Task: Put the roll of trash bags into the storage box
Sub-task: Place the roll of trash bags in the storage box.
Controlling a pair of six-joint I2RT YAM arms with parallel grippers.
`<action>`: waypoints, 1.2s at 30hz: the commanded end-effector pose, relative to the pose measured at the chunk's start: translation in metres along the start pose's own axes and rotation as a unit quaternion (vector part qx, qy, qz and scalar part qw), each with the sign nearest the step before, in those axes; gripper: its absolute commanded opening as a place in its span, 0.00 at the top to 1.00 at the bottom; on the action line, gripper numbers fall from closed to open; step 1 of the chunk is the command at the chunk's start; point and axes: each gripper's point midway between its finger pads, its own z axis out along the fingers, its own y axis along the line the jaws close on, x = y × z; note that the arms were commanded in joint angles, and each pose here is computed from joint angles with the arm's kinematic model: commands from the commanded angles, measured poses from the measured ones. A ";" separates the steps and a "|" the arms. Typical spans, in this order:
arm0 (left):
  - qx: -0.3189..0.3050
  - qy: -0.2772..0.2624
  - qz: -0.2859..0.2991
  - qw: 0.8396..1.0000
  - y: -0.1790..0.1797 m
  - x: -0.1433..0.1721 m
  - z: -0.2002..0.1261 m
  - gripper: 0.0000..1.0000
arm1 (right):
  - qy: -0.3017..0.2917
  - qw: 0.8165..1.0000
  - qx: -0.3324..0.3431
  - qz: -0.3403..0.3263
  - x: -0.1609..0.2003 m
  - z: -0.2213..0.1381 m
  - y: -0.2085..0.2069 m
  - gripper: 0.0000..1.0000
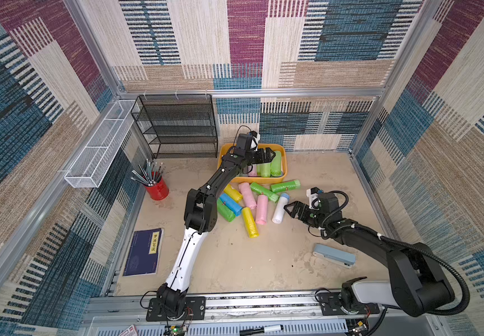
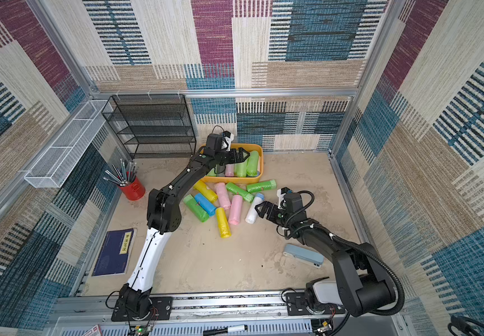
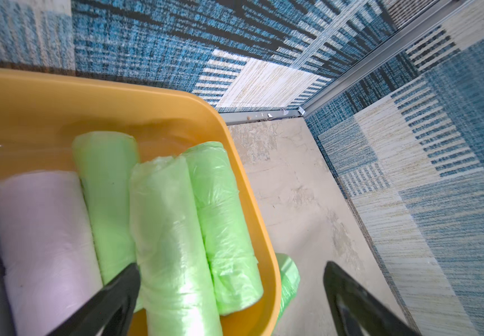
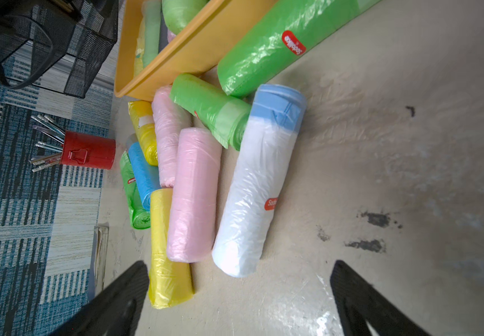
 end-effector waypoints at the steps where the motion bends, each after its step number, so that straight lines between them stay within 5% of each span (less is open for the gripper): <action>1: -0.008 0.005 0.029 1.000 -0.007 -0.003 -0.014 0.01 | -0.004 1.000 -0.029 0.003 -0.005 0.000 0.013 0.01; 16: -0.102 -0.065 0.123 0.985 -0.034 -0.020 -0.143 0.02 | -0.006 0.997 -0.076 0.007 -0.003 -0.013 0.033 0.01; 27: -0.153 -0.124 0.145 0.970 -0.039 0.014 -0.252 0.02 | -0.041 0.997 0.014 -0.069 -0.044 -0.024 0.034 0.01; 36: -0.205 -0.133 0.104 0.964 -0.013 0.064 -0.302 0.02 | -0.039 0.997 0.015 -0.060 -0.051 -0.016 0.036 0.01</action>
